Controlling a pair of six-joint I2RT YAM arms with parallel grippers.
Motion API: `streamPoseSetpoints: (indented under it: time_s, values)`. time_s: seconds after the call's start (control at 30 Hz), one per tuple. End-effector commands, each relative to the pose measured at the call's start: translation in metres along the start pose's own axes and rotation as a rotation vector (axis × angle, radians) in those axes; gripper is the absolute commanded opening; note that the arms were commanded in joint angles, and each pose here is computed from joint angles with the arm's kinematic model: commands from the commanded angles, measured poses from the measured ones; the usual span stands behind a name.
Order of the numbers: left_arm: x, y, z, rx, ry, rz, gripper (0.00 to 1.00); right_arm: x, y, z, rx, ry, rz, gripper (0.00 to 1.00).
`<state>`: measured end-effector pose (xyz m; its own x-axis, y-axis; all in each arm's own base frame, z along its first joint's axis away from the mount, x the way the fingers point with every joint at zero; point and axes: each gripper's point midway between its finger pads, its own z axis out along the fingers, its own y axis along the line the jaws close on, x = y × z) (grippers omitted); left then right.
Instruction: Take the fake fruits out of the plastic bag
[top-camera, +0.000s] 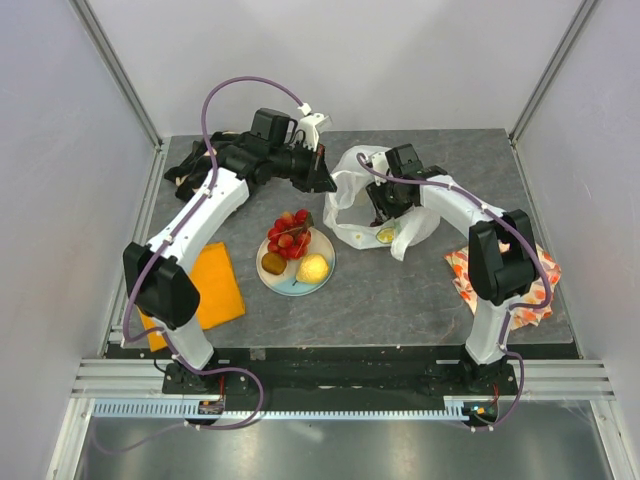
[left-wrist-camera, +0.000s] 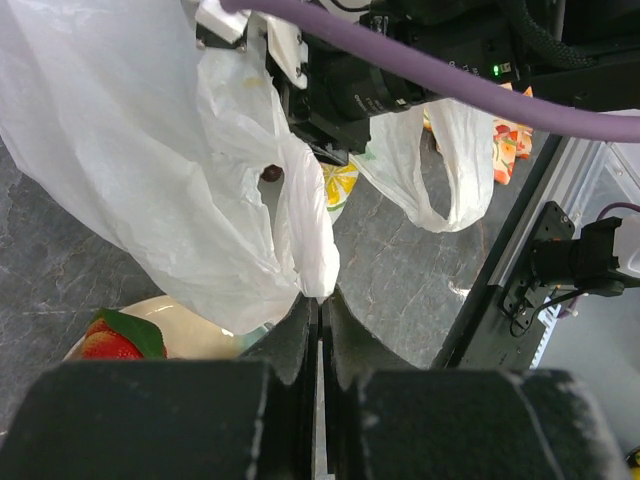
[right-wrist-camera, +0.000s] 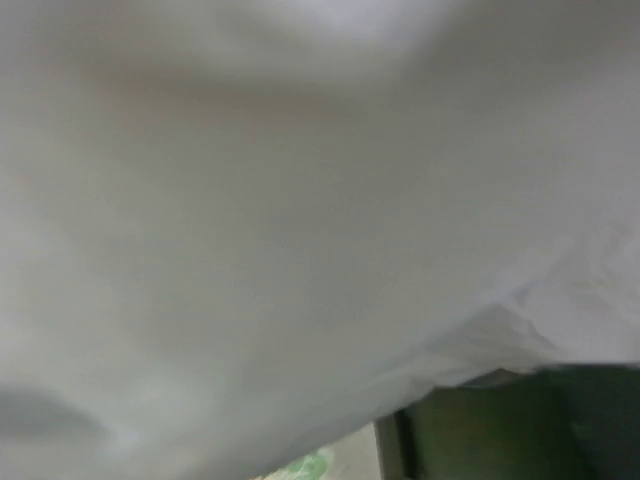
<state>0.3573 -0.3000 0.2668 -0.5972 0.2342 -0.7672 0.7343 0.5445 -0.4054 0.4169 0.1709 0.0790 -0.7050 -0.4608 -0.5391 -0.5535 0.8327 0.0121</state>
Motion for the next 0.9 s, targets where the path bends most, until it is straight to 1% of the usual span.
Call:
streamPoseSetpoints:
  time_s: [0.0, 0.03, 0.1, 0.23, 0.27, 0.47, 0.57, 0.6, 0.63, 0.67, 0.7, 0.77, 0.8, 0.87]
  values:
    - [-0.018, -0.003, 0.000, 0.007, -0.044, 0.035, 0.01, -0.030, -0.034, -0.024, 0.194, -0.100, 0.007, 0.59]
    - [-0.017, -0.001, 0.002, 0.009, -0.040, 0.031, 0.02, -0.028, -0.043, -0.025, 0.245, -0.098, 0.020, 0.66]
    - [-0.016, -0.002, 0.003, 0.015, -0.037, 0.027, 0.02, -0.023, -0.052, -0.020, 0.300, -0.081, 0.038, 0.75]
    - [-0.016, -0.002, 0.006, 0.025, -0.033, 0.020, 0.02, -0.013, -0.055, 0.004, 0.306, -0.026, 0.075, 0.80]
    - [-0.016, -0.002, 0.007, 0.026, -0.033, 0.020, 0.01, -0.016, -0.056, 0.006, 0.307, -0.029, 0.078, 0.84]
    - [-0.016, -0.001, 0.008, 0.025, -0.032, 0.023, 0.02, -0.019, -0.065, 0.020, 0.337, -0.009, 0.044, 0.84]
    - [-0.016, -0.001, 0.009, 0.023, -0.030, 0.025, 0.02, -0.013, -0.065, 0.034, 0.317, 0.024, 0.022, 0.74]
    - [-0.015, 0.001, 0.010, 0.023, -0.027, 0.021, 0.02, -0.014, -0.064, 0.035, 0.308, 0.021, 0.023, 0.64]
    - [-0.015, 0.002, 0.010, 0.021, -0.027, 0.021, 0.02, -0.015, -0.063, 0.034, 0.295, 0.013, 0.028, 0.59]
    - [-0.016, 0.002, 0.011, 0.020, -0.028, 0.022, 0.02, -0.022, -0.059, 0.031, 0.258, -0.018, 0.038, 0.54]
    - [-0.015, 0.001, 0.011, 0.019, -0.027, 0.022, 0.02, -0.035, -0.055, 0.018, 0.241, -0.068, 0.043, 0.50]
    - [-0.015, 0.003, 0.012, 0.016, -0.024, 0.022, 0.02, -0.051, -0.048, 0.003, 0.177, -0.151, 0.069, 0.46]
    - [-0.013, 0.004, 0.012, 0.013, -0.021, 0.018, 0.02, -0.068, -0.041, -0.018, 0.140, -0.224, 0.070, 0.43]
    - [-0.012, 0.006, 0.014, 0.008, -0.018, 0.014, 0.02, -0.081, -0.036, -0.038, 0.088, -0.295, 0.085, 0.40]
